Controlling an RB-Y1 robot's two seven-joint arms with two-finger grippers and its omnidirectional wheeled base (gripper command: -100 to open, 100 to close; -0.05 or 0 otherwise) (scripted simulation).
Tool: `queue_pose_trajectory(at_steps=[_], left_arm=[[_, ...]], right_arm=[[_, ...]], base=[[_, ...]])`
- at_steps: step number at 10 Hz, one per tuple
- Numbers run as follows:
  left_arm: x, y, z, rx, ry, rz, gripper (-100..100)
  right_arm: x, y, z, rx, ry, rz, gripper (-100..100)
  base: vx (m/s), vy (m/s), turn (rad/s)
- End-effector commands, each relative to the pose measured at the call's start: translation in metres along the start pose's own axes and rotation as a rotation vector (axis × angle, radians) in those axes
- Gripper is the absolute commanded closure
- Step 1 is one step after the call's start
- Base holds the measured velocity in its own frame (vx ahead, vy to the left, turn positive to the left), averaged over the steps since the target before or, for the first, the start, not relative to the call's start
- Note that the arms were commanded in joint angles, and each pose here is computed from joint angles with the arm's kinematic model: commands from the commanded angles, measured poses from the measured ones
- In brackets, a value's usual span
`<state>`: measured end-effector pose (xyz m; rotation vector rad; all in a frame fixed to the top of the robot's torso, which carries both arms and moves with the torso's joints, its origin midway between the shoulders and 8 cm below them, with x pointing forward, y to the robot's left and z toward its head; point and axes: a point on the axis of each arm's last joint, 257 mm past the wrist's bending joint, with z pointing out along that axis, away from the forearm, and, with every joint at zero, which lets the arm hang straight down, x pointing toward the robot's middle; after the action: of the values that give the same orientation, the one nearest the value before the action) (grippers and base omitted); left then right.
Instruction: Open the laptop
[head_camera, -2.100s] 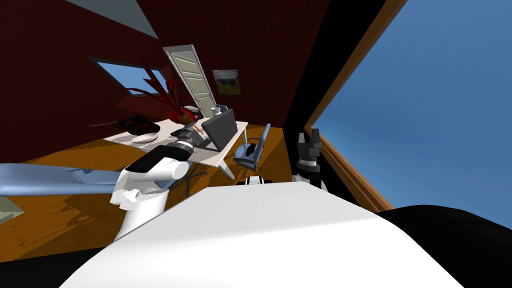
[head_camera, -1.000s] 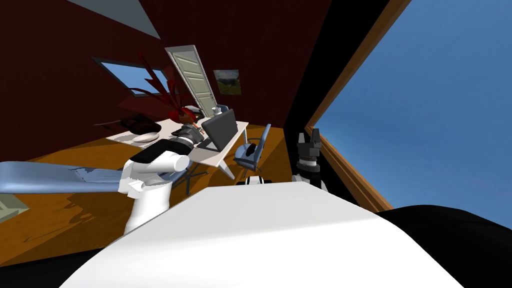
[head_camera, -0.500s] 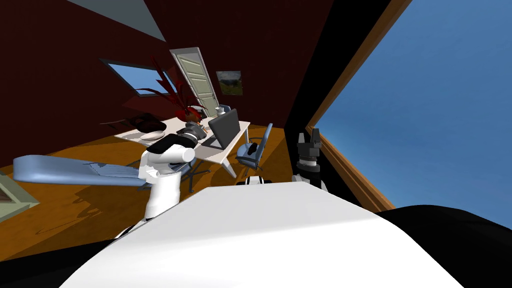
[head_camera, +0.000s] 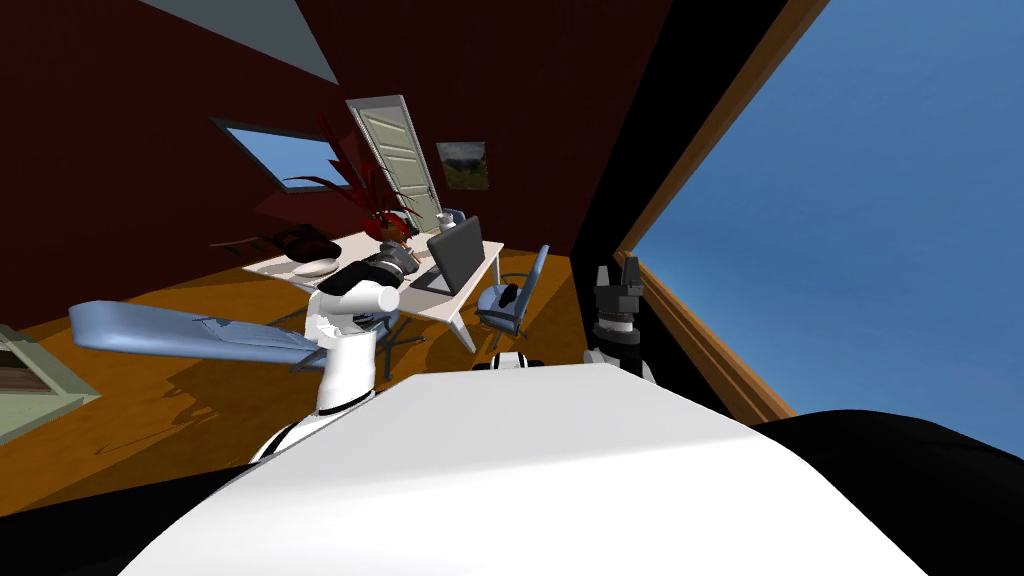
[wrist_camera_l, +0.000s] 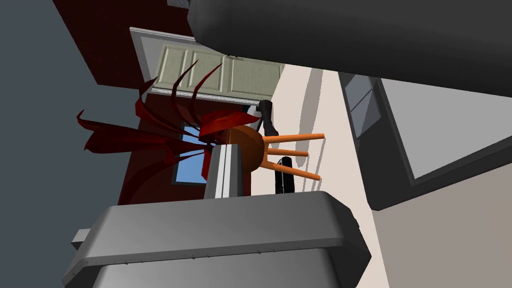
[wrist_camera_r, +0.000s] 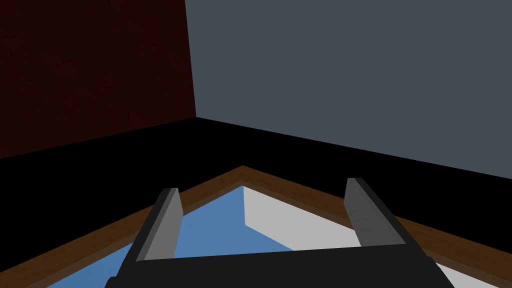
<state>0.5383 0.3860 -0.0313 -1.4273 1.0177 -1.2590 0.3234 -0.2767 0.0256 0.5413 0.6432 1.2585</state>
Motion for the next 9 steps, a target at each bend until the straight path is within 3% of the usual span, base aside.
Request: queue_pose_trajectory(at_steps=[1,4,5,7,9], left_arm=[[0.008,0.008,0.017,-0.006,0.0,-0.036,100],[0.008,0.011,0.037,-0.025,-0.008,-0.058,100],[0.023,0.014,0.047,-0.021,0.005,-0.082,100],[0.03,0.008,0.061,-0.021,0.011,-0.095,100],[0.026,0.016,0.068,-0.043,0.001,-0.103,100]], right_arm=[[0.0,0.0,0.0,0.0,0.0,0.0,0],[0.0,0.0,0.0,0.0,0.0,0.0,0],[0.0,0.0,0.0,0.0,0.0,0.0,0],[0.0,0.0,0.0,0.0,0.0,0.0,0],[0.0,0.0,0.0,0.0,0.0,0.0,0]], base=[[-0.068,0.049,0.077],[-0.056,0.056,0.007],[-0.09,0.083,0.078],[-0.074,0.068,0.015],[0.007,0.002,-0.002]])
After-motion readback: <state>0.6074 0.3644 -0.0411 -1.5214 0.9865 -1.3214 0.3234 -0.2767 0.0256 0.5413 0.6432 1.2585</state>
